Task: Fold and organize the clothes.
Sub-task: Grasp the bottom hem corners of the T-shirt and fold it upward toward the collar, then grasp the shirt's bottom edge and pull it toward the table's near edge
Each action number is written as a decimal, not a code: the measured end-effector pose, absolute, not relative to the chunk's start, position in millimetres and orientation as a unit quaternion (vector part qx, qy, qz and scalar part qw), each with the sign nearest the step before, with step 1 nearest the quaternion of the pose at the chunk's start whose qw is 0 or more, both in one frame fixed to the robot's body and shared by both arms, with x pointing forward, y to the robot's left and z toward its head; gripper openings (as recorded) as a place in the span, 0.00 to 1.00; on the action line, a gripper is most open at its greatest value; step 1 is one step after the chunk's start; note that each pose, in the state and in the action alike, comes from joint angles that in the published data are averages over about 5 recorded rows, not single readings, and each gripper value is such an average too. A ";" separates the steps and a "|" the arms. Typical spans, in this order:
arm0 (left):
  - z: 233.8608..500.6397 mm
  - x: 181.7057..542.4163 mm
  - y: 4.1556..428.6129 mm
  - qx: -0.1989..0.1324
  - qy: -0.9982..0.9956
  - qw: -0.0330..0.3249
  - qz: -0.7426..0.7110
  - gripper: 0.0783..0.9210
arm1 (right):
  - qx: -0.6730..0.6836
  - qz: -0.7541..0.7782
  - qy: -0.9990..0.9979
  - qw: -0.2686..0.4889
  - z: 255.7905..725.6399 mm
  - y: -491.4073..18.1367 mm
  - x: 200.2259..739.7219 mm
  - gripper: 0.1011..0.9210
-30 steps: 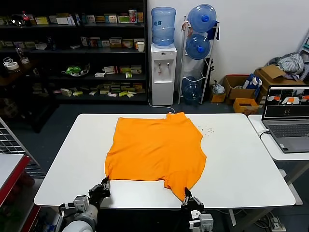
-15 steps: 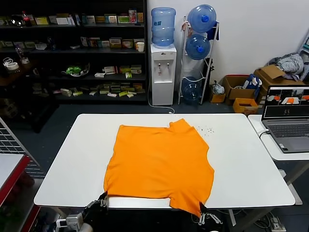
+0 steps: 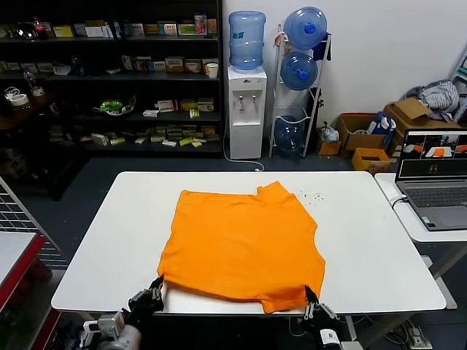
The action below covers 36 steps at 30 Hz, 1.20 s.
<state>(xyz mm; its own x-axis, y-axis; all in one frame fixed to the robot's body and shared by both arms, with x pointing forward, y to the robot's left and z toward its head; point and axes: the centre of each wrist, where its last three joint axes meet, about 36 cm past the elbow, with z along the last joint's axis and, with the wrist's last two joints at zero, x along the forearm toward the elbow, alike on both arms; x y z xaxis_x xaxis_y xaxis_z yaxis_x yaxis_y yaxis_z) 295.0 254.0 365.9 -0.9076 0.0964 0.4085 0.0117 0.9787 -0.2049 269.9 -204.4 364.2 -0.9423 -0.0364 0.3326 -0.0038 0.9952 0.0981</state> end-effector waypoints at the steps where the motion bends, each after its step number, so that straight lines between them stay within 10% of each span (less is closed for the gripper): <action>1: 366.1 301.1 254.7 -0.030 -0.973 0.207 0.099 0.02 | 0.009 -0.049 -0.985 0.167 364.0 -204.6 277.2 0.03; 23: 355.8 383.9 251.8 -0.026 -0.984 0.163 0.061 0.04 | 0.013 -0.052 -0.986 0.156 356.5 -189.9 395.8 0.05; 36: 349.6 393.7 259.7 -0.008 -0.985 0.171 0.034 0.45 | 0.015 -0.023 -0.989 0.146 353.8 -207.2 402.5 0.48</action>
